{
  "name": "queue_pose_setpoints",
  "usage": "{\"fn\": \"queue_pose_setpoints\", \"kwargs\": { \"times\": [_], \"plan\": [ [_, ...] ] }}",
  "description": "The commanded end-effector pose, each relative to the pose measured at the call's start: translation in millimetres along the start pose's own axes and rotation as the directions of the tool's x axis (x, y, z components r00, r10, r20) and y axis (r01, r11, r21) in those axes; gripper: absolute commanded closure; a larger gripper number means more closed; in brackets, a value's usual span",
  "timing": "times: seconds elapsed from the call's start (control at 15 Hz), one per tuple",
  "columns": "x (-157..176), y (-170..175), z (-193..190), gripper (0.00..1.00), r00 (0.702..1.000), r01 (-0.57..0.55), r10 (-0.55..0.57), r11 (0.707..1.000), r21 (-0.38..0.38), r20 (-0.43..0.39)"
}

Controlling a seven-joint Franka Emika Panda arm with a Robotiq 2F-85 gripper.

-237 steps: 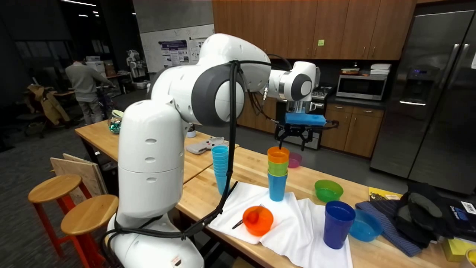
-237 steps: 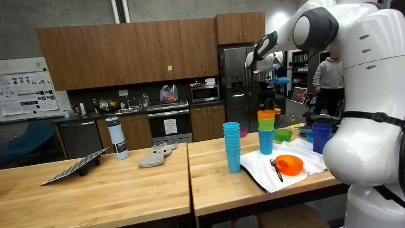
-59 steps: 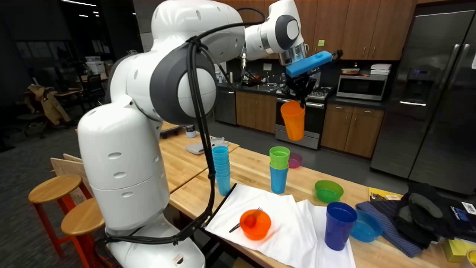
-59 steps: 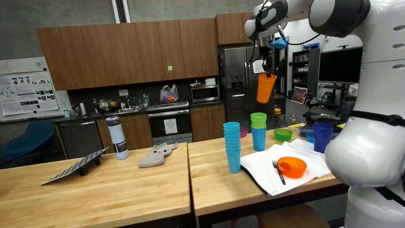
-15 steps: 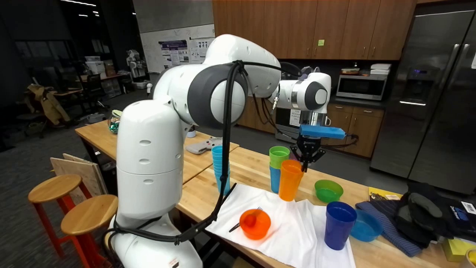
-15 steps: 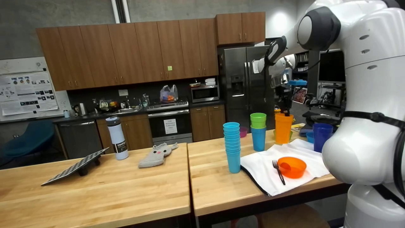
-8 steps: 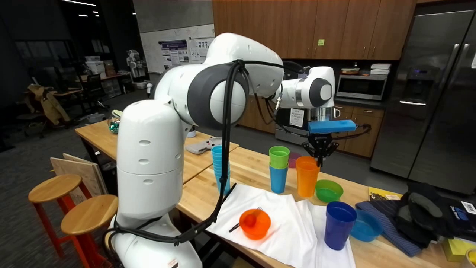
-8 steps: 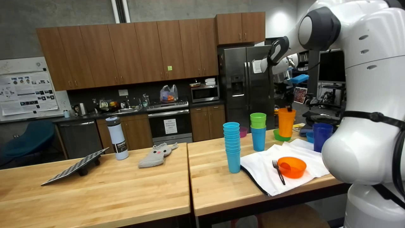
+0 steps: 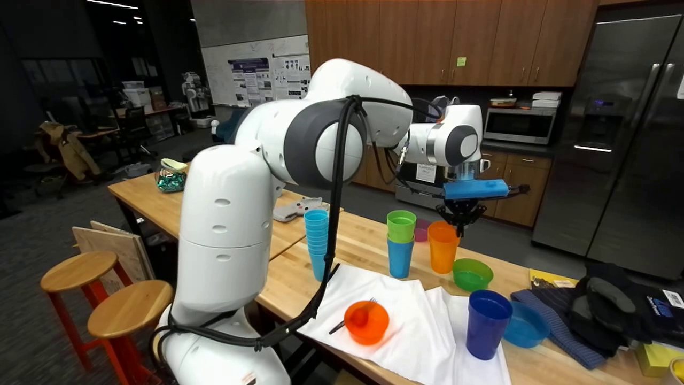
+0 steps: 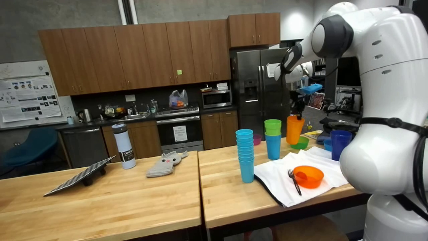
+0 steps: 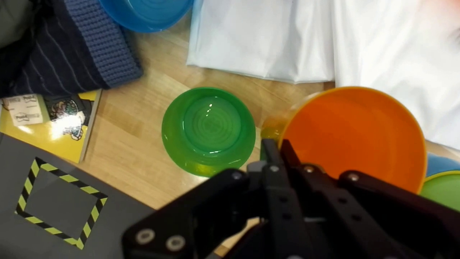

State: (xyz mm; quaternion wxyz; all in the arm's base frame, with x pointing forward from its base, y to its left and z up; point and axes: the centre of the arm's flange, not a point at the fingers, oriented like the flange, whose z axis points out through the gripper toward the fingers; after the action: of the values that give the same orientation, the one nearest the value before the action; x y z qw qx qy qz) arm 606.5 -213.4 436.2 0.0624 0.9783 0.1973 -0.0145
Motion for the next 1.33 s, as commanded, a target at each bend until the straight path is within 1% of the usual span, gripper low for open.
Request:
{"fn": "queue_pose_setpoints", "kwargs": {
  "times": [0.0,0.27,0.4,0.53,0.6,0.73,0.87,0.93,1.0,1.13,1.27],
  "plan": [
    [13.6,14.5,15.1,0.99,0.999,-0.038,0.039,0.999,0.019,-0.027],
    [17.8,23.2,38.8,0.99,0.998,-0.058,0.060,0.996,0.062,-0.018],
    [16.8,21.6,52.5,0.99,0.997,-0.075,0.076,0.993,0.087,-0.007],
    [14.7,28.1,60.9,0.99,0.997,-0.083,0.083,0.992,0.100,0.002],
    [13.0,25.5,65.5,0.99,0.996,-0.093,0.093,0.990,0.104,0.007],
    [12.0,35.2,65.6,0.99,0.994,-0.110,0.109,0.988,0.111,0.012],
    [8.2,34.0,66.7,0.99,0.993,-0.119,0.118,0.985,0.121,0.012],
    [8.1,39.2,64.5,0.71,0.993,-0.117,0.115,0.983,0.139,0.024],
    [5.2,30.5,66.7,0.95,0.995,-0.103,0.102,0.989,0.107,0.016],
    [3.2,32.9,68.1,0.85,0.994,-0.109,0.107,0.987,0.117,0.027],
    [3.7,33.4,69.5,0.72,0.994,-0.109,0.107,0.987,0.119,0.029]
  ]
}}
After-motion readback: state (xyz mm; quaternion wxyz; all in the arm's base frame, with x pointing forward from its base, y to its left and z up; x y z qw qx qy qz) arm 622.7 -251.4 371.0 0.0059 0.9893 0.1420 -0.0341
